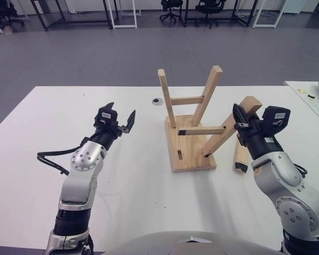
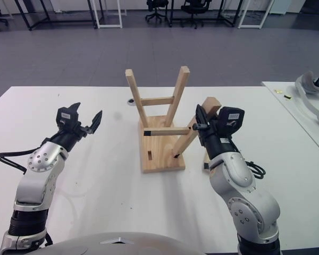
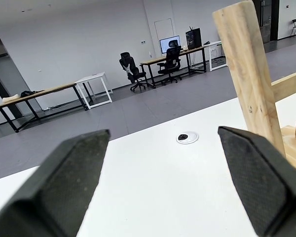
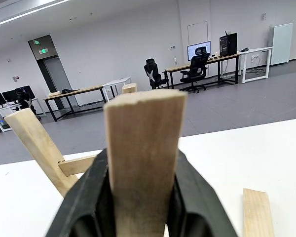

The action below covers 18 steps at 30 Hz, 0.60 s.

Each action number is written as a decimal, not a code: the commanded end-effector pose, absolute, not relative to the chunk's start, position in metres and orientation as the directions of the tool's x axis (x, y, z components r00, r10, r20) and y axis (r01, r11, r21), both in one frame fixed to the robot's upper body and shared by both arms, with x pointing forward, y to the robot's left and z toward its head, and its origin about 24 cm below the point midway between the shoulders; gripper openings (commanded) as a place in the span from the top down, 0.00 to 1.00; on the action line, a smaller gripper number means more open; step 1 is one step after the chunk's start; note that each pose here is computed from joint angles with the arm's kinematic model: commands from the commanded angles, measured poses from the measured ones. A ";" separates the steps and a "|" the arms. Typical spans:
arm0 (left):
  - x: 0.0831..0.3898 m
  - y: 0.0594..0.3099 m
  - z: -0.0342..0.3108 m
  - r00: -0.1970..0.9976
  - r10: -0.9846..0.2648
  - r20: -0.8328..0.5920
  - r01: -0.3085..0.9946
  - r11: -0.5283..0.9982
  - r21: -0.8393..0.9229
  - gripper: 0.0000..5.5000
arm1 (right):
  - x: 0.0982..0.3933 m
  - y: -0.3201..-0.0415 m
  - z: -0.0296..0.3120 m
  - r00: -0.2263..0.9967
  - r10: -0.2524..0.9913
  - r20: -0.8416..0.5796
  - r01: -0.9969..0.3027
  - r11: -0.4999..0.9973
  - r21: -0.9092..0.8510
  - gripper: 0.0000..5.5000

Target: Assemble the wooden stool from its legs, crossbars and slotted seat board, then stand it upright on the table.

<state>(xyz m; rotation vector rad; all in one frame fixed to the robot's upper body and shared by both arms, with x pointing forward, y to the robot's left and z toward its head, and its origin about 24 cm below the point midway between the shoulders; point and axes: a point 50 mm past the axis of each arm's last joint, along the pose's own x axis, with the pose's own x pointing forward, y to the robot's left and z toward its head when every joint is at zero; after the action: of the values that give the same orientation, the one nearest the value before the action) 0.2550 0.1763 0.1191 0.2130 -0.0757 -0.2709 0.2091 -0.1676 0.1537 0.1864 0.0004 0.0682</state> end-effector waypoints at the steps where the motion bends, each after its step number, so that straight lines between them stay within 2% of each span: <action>1: 0.257 0.172 0.122 0.962 -0.267 0.050 0.248 0.939 0.240 0.27 | 0.206 -0.172 0.103 0.952 0.043 -0.302 -0.034 0.999 0.034 0.81; 9: 0.259 0.171 0.122 0.962 -0.271 0.046 0.250 0.933 0.258 0.27 | 0.208 -0.172 0.086 0.930 0.077 -0.359 -0.052 0.996 0.078 0.81; 18: 0.260 0.169 0.120 0.961 -0.273 0.045 0.251 0.929 0.273 0.27 | 0.224 -0.172 0.129 0.990 0.115 -0.086 -0.102 0.986 0.134 0.81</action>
<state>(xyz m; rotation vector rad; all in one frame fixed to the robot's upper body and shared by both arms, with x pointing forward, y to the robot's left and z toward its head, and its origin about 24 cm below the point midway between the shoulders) 0.2569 0.1697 0.1185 0.2429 -0.0771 -0.2745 0.2230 -0.1671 0.1480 0.1424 -0.0100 0.1418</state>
